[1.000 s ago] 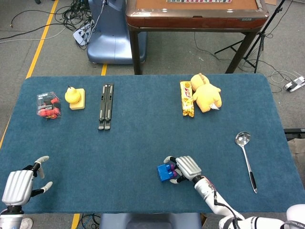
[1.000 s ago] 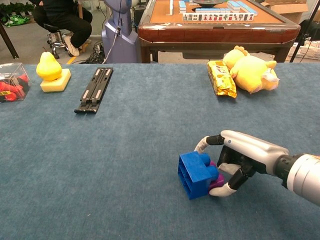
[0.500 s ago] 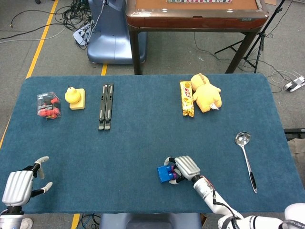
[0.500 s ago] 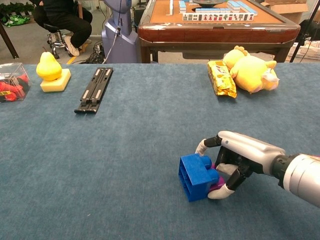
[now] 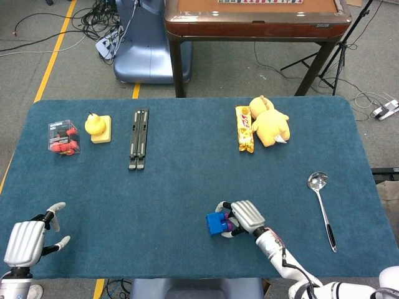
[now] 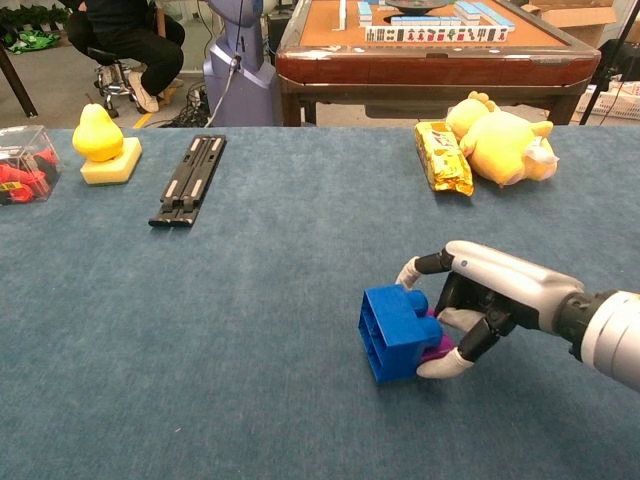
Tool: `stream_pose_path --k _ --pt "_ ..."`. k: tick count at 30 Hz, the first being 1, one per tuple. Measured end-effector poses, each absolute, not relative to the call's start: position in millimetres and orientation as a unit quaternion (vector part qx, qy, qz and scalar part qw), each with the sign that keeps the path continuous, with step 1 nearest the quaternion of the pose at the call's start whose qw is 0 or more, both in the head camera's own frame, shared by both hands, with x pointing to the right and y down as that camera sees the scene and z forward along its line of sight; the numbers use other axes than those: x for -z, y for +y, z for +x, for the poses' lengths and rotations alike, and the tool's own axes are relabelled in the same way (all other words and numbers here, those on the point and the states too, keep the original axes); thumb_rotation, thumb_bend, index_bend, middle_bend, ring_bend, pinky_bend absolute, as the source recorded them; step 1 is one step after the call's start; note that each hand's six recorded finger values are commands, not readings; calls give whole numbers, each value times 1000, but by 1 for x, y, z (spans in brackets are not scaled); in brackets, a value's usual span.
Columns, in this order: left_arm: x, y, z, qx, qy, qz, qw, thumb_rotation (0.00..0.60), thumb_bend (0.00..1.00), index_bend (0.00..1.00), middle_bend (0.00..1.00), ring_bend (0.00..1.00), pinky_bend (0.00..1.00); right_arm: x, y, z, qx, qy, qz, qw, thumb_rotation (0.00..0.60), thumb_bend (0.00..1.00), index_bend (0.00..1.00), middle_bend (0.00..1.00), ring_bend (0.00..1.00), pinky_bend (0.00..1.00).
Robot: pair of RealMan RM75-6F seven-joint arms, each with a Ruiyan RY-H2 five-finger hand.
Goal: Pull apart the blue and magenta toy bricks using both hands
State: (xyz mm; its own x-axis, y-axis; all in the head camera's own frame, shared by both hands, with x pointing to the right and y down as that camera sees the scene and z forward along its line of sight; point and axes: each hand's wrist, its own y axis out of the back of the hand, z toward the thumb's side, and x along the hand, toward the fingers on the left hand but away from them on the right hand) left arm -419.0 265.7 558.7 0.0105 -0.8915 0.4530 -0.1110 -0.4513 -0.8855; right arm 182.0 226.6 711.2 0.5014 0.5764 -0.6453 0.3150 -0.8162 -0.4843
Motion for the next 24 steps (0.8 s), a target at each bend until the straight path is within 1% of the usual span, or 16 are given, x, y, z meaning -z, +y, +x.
stream_pose_path --k 7,16,24 --pt "-556 254 -407 559 410 -638 334 600 136 284 580 549 730 -699 209 187 -413 -289 -848 162 600 82 487 1000 1000 1000" --pt "-558 226 -379 522 408 -670 334 600 136 284 580 549 730 -674 181 190 -395 -314 -842 192 600 82 487 1000 1000 1000" --pt "-557 192 -338 471 410 -714 317 600 136 282 575 549 734 -652 159 190 -374 -329 -840 213 600 82 490 1000 1000 1000"
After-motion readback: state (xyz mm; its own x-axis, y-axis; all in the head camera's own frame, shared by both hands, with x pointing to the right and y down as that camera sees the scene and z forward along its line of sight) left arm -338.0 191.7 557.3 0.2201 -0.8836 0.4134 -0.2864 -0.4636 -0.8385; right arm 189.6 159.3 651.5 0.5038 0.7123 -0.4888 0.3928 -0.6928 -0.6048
